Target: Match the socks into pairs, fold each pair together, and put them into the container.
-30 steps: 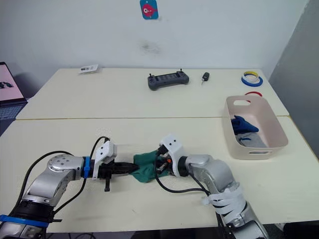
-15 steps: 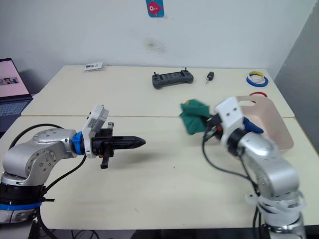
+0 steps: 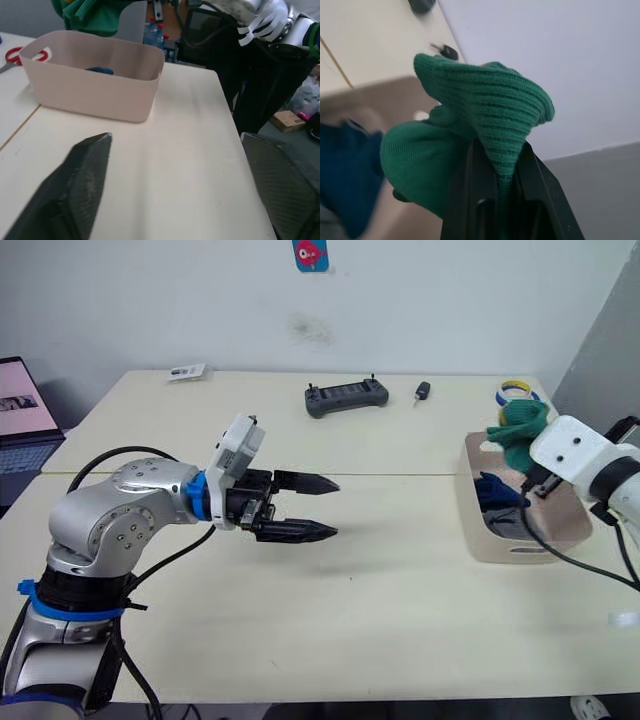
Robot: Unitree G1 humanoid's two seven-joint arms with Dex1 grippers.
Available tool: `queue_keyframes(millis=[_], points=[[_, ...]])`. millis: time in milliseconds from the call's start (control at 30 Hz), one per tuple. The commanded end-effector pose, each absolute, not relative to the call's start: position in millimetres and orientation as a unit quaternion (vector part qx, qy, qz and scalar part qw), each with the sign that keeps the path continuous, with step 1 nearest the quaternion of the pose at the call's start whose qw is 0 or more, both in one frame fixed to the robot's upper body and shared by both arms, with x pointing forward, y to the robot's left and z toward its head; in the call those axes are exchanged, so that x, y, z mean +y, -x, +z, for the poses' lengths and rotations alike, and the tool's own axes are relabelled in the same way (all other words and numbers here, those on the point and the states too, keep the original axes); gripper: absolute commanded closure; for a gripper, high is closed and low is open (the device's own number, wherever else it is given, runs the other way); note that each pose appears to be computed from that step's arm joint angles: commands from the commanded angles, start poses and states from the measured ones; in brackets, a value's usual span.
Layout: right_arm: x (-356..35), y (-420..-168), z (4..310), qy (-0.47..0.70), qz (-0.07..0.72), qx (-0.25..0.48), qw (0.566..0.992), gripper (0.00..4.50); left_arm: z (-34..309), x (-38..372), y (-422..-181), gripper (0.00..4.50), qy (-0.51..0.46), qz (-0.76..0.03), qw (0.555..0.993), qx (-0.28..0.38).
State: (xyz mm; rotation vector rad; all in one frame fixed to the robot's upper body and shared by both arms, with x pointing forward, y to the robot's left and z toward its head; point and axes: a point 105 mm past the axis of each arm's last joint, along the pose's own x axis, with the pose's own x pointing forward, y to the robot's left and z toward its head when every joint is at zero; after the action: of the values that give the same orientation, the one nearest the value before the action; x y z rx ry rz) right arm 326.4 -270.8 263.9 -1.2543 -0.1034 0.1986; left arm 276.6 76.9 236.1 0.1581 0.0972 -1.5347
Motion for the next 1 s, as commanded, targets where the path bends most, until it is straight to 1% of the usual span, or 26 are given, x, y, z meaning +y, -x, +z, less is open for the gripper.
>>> queue_keyframes(millis=[33, 167, 267, 433, 500, 567, 633, 800, 1000], points=[[-273, -336, 264, 0.666, 0.096, -0.086, 0.735, 4.5, 245, 71, -274, 0.02, -0.087, -0.703, 0.706, 0.02], [-272, -346, 234, 0.697, 0.158, -0.067, 0.696, 4.5, 243, 66, -272, 0.02, -0.087, -0.71, 0.699, 0.019], [-269, -346, 214, 0.71, 0.209, -0.043, 0.672, 4.5, 241, 65, -272, 0.02, -0.092, -0.711, 0.697, 0.019], [-267, -339, 197, 0.698, 0.268, 0.0, 0.664, 4.5, 237, 65, -273, 0.02, -0.096, -0.71, 0.697, 0.02], [-267, -337, 196, 0.69, 0.281, 0.014, 0.666, 4.5, 237, 65, -274, 0.02, -0.096, -0.71, 0.698, 0.02], [-266, -337, 196, 0.674, 0.29, 0.026, 0.679, 4.5, 236, 64, -275, 0.02, -0.098, -0.71, 0.697, 0.018], [-268, -335, 194, 0.67, 0.303, 0.043, 0.676, 4.5, 235, 63, -276, 0.02, -0.1, -0.71, 0.697, 0.017], [-273, -333, 194, 0.671, 0.328, 0.072, 0.661, 2.87, 233, 62, -278, 0.0, -0.104, -0.709, 0.697, 0.014], [-274, -333, 216, 0.648, 0.351, 0.087, 0.67, 0.65, 232, 62, -281, 0.0, -0.108, -0.707, 0.699, 0.012]])
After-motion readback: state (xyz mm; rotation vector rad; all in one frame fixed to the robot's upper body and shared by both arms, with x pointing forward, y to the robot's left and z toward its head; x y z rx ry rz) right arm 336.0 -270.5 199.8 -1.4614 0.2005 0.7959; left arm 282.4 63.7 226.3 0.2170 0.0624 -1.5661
